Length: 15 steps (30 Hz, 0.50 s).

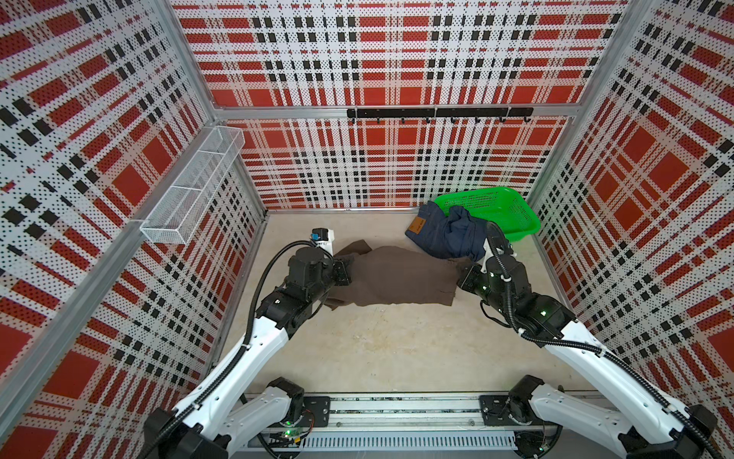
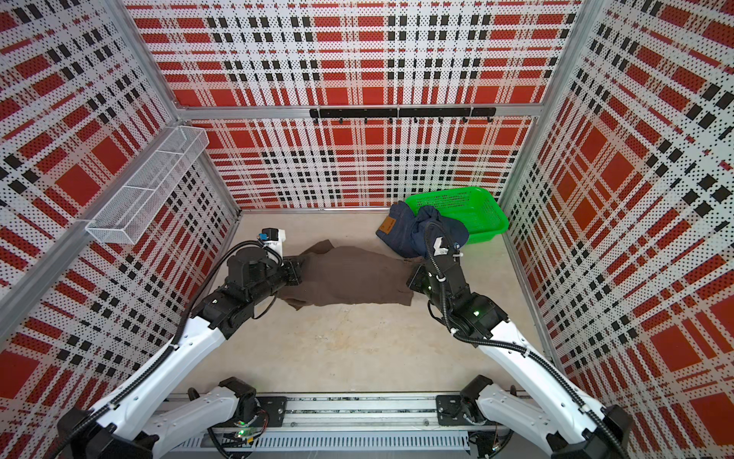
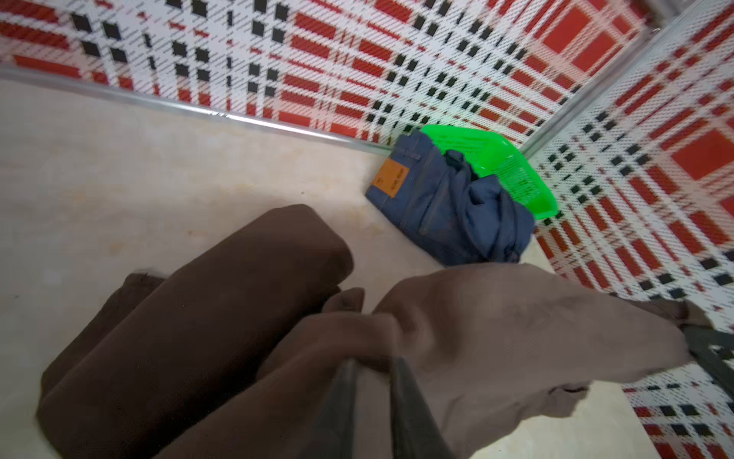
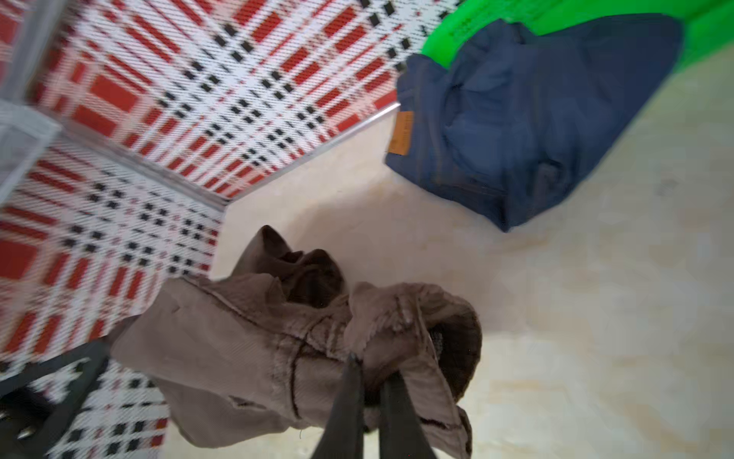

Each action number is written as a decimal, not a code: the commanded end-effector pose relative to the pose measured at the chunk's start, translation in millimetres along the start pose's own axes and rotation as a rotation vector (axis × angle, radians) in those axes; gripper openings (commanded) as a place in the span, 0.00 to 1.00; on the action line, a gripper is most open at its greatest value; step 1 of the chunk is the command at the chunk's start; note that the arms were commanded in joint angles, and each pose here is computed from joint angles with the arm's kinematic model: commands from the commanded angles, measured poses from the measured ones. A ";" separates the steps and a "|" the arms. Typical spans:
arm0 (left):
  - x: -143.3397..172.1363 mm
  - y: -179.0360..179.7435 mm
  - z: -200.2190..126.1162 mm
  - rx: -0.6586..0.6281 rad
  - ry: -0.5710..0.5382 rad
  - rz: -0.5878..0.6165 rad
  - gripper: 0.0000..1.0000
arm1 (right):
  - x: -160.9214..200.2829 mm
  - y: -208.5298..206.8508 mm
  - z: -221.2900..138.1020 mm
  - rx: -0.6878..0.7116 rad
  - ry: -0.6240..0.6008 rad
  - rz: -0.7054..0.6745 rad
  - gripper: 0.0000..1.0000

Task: Fold and stack the trousers
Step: Flatten out the trousers at the center of the table.

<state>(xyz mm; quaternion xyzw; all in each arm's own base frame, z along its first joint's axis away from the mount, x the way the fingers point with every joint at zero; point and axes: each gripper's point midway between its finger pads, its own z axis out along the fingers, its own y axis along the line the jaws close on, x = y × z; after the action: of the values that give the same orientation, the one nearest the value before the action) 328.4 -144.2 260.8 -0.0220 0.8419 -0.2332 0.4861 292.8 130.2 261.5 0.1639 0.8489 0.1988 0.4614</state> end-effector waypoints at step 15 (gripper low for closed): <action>62.4 66.0 53.8 -0.147 0.141 -0.113 0.78 | -4.7 -164.4 -16.7 0.516 -0.011 0.072 0.64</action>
<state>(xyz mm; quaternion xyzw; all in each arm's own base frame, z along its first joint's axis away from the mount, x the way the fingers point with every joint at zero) 356.2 -111.2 181.5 -0.0865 0.8815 -0.1689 0.4323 269.8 -20.3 194.4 0.3091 0.8605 -0.0216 0.4044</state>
